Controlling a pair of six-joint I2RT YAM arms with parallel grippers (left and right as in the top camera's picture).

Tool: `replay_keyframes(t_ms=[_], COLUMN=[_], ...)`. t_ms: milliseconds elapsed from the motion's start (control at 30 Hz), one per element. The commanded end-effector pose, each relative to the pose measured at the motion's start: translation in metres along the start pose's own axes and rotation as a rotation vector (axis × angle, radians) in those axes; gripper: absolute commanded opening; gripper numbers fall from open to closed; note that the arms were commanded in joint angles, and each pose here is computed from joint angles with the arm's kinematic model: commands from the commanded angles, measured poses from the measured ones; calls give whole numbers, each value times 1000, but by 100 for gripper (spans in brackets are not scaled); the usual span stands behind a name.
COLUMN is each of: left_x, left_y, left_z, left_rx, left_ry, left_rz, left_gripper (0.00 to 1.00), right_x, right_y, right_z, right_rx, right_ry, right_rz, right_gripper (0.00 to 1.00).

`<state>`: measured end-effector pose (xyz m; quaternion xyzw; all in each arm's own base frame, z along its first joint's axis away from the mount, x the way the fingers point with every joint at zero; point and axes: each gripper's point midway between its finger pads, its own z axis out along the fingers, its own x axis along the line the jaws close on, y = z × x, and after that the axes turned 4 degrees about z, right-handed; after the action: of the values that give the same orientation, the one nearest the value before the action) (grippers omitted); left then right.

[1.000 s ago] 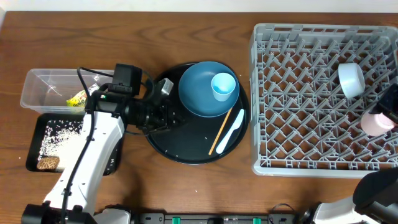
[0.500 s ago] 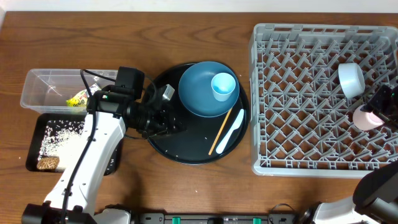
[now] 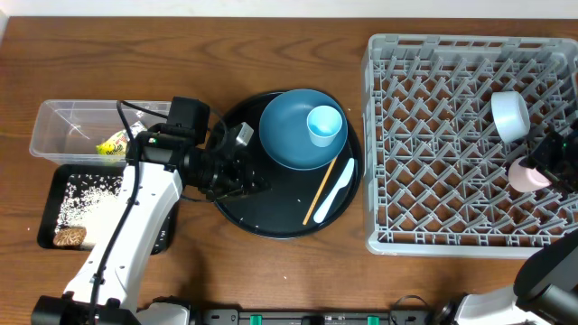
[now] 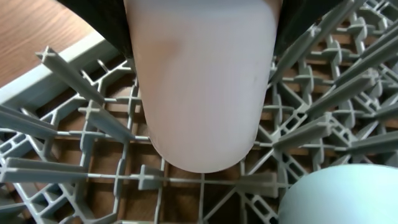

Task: Sort waste into correct bins and load items into the dishwasher rack
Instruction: 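Carry the pink cup right and set it in the dish rack, then move the left gripper to the light-blue cup on the blue plate and grasp it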

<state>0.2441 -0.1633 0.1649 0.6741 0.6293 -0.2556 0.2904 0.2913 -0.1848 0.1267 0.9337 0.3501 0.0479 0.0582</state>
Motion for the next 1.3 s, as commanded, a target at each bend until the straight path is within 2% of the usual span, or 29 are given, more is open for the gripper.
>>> replay_keyframes(t_ms=[0, 367, 400, 467, 633, 867, 1033, 1200, 1267], left_x=[0, 0, 0, -1, -2, -6, -13, -20, -16], left_y=[1, 3, 3, 5, 9, 16, 20, 33, 40], left_z=[-1, -1, -1, -1, -1, -4, -10, -16, -17], left_rx=[-4, -13, -14, -19, -35, -72, -111, -176, -202], left_ry=[11, 10, 9, 8, 5, -2, -8, -18, 9], left_rz=[19, 28, 29, 33, 50, 86, 124, 176, 156], left_gripper=[16, 17, 23, 28, 33, 33, 33, 33, 33], right_x=[-2, -2, -2, -2, -2, 0, 13, 36, 53], right_y=[-2, 1, 1, 1, 1, 4, 13, 15, 7], right_z=[5, 7, 7, 7, 7, 5, -13, -62, -83], right_rx=[9, -7, -7, -6, -7, -12, -34, -36, -14], right_ry=[23, 28, 28, 28, 29, 42, 118, 241, 344], right_rz=[4, 9, 12, 13, 15, 20, 20, -72, -126], right_gripper=[31, 53, 53, 55, 60, 80, 82, 80, 79])
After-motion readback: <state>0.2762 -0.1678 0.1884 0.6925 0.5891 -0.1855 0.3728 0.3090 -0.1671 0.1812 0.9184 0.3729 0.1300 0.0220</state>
